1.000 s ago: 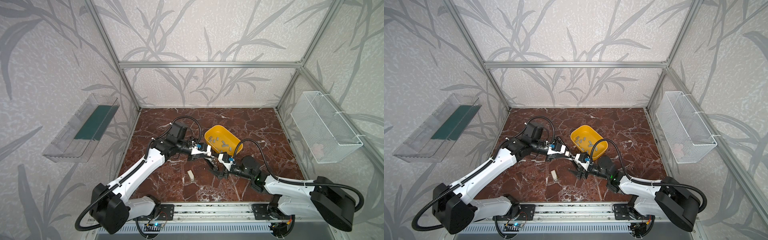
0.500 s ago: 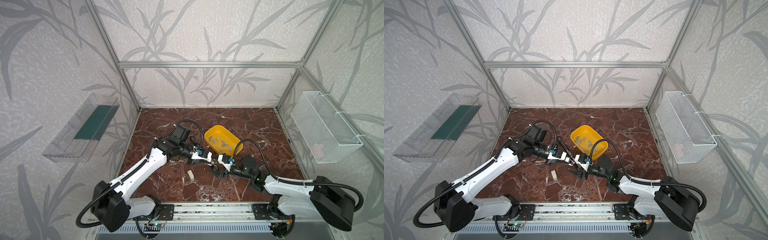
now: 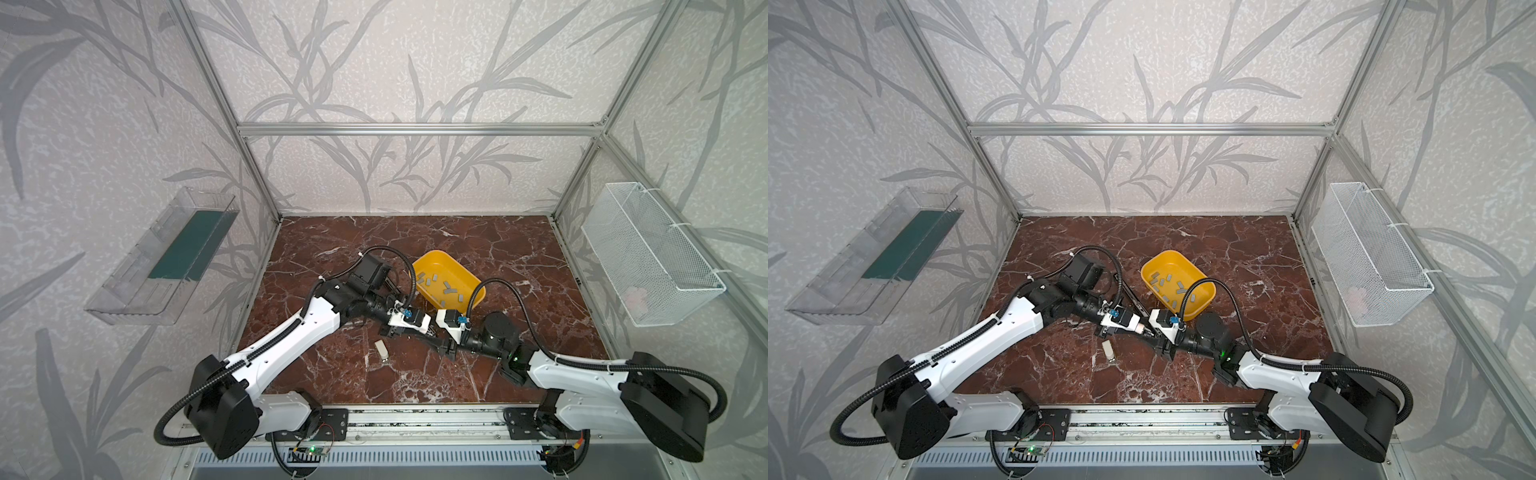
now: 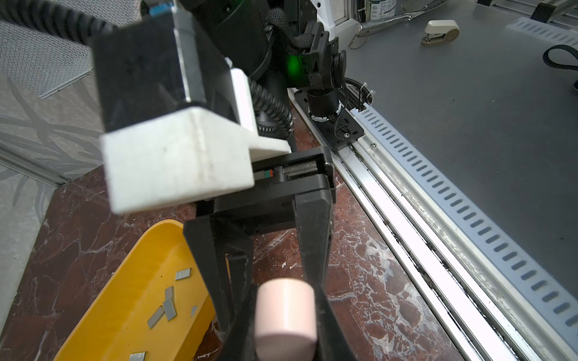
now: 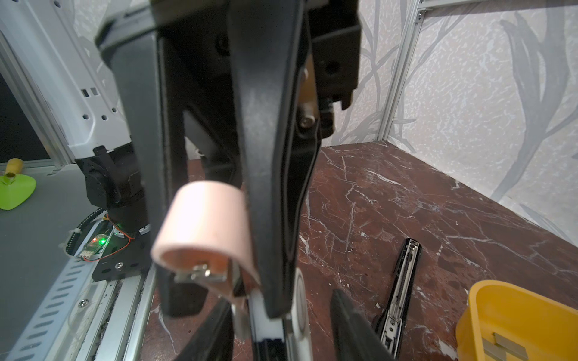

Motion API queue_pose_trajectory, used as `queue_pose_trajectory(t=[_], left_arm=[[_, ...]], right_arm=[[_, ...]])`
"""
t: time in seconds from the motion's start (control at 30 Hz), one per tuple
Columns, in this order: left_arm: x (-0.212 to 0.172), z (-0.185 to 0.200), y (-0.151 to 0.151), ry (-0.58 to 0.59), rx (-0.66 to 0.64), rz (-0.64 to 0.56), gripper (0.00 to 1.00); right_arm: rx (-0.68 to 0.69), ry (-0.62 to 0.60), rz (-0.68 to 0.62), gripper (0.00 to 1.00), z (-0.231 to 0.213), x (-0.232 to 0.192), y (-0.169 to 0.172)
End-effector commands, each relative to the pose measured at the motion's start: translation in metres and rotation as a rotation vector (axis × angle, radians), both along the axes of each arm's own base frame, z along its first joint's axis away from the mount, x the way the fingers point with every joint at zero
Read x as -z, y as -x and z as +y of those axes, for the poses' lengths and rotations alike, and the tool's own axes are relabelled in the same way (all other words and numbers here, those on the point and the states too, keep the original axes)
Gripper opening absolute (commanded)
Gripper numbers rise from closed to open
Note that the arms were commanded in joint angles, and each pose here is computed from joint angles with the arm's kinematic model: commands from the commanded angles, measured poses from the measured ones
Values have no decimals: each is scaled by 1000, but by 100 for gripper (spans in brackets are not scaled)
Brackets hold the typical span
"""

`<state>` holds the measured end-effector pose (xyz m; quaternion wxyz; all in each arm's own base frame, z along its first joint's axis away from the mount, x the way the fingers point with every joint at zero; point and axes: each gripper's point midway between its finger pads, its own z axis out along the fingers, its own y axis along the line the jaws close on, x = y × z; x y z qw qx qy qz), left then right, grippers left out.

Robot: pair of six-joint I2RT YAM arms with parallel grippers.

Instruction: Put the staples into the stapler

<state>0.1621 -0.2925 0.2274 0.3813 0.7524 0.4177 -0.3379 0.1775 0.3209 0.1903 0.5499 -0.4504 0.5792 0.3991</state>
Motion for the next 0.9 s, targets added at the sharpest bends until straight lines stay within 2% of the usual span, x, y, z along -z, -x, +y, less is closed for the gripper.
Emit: queue_pose_trajectory(t=[0.0,0.1,0.33,0.4,0.47,0.53,0.6,0.67,0.73,0.87], left_arm=[[-11,-1,5,31,23,-18,0],[-13,-2,5,40,28,-14,0],[-15,-3,3,55,11,-23,0],[-14,-3,-3,58,-24,-40,22],[-15,-4,-10,72,-76,-59,36],[-17,-3,-18,82,-126,-87,46],[-19,0,-27,88,-176,-122,49],[-28,3,-44,125,-275,-165,53],[-33,10,-58,149,-355,-222,55],[-43,30,-89,166,-521,-316,56]], right_arm=[[-18,-65,-24,47,6,-22,0],[-17,-70,-9,43,6,-22,0],[-21,-84,11,28,8,-23,0],[-12,-93,39,27,8,-24,-3],[-14,-95,71,27,10,-26,-3],[2,-91,97,23,10,-27,-6],[30,-81,119,19,8,-28,-10],[98,-65,158,11,4,-29,-20],[150,-7,202,9,0,-23,-26],[209,14,204,6,-7,-21,-34]])
